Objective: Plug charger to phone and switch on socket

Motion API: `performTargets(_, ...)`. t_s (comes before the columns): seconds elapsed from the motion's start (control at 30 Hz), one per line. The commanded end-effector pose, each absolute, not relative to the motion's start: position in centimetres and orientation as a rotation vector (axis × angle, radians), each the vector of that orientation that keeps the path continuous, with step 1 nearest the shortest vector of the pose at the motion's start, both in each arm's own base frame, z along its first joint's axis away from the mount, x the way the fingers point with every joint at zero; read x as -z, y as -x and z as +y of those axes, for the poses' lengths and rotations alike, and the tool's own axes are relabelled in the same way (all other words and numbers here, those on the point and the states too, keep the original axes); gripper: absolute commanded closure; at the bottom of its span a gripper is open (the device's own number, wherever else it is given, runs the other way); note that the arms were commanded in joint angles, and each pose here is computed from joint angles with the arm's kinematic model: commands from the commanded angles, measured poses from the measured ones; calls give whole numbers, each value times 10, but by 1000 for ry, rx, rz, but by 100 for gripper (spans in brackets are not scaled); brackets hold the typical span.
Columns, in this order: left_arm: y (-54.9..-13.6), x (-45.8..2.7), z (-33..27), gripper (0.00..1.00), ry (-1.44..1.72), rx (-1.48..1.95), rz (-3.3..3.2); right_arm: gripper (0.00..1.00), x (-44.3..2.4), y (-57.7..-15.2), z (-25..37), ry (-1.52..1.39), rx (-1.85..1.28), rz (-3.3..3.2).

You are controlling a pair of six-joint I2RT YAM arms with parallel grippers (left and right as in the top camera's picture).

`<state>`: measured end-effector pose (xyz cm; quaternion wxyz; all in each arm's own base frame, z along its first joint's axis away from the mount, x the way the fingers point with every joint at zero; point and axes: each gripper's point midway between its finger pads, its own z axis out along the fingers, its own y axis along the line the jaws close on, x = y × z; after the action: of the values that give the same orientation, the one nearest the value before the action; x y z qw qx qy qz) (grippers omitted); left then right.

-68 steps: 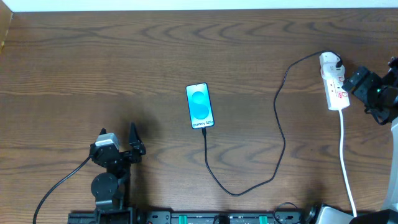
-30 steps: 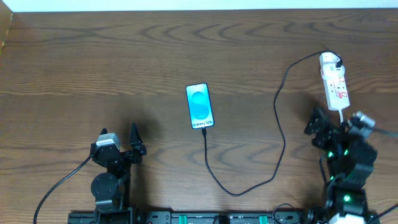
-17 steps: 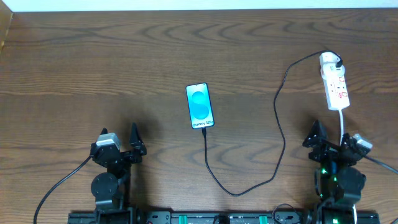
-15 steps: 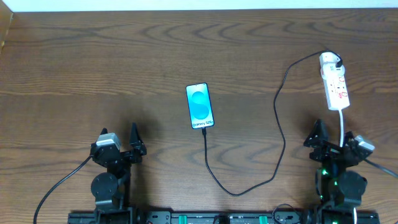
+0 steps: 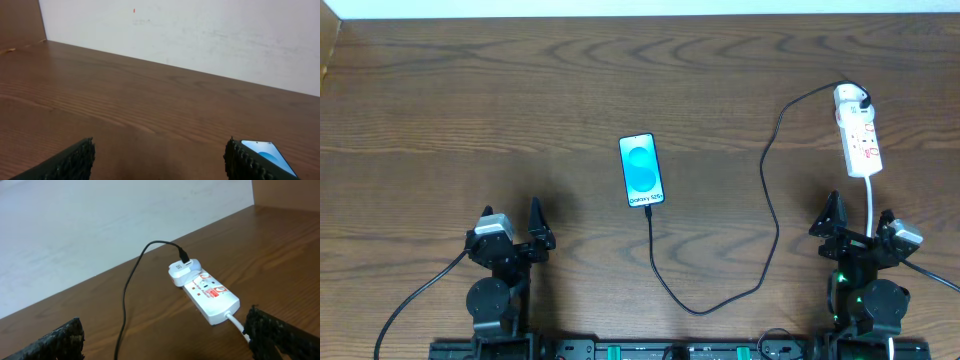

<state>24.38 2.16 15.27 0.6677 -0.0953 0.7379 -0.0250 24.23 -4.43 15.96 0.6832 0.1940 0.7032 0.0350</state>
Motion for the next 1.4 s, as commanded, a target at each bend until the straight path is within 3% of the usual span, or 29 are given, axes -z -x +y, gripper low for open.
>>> performTargets(0.0,-243,-136,24,18,220,35,1713,1,-160,-242,-46,-408,-35,1581)
performTargets(1.37,-243,-136,24,17,220,34,1713,1,-159,-244,-34,-281,10,1610)
